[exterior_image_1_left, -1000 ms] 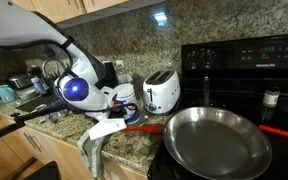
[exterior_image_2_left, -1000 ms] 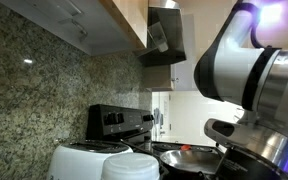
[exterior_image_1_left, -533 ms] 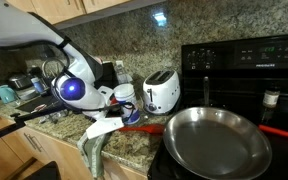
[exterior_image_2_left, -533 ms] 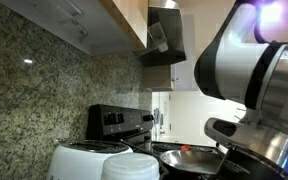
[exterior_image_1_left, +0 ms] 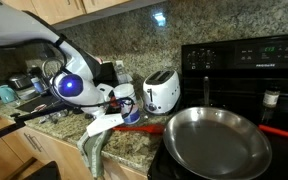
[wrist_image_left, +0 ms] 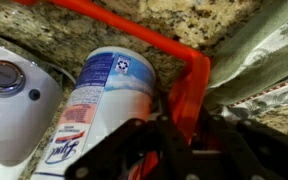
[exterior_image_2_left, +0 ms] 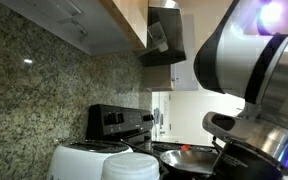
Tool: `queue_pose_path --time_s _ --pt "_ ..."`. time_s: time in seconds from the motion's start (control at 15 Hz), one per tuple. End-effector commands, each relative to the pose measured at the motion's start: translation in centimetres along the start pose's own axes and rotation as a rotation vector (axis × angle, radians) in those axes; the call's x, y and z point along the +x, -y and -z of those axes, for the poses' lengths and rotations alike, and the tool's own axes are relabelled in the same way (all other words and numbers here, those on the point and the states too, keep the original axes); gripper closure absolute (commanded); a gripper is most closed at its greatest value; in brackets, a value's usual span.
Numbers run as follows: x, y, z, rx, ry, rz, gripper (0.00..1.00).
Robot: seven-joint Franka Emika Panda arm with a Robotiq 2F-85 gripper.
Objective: Move the orange lid to the top of the white container
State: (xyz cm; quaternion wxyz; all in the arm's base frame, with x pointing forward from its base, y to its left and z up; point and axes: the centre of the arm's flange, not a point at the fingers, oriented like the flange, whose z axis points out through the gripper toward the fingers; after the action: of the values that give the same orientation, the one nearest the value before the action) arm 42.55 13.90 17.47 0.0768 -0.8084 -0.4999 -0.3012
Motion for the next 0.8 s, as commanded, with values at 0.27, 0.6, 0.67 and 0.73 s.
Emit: queue_pose_path --time_s 0.27,0.6,0.67,0.73 --pt "-0.6 1.8 0.3 -0.019 0.011 0.044 0.96" --pt "-1.5 2.9 3.1 0.008 0.030 0.060 0.96" --pt "-1.7 3.0 3.6 0.019 0.038 0.059 0.96" --pt "-2.0 3.1 4.2 0.020 0.035 0.063 0.96"
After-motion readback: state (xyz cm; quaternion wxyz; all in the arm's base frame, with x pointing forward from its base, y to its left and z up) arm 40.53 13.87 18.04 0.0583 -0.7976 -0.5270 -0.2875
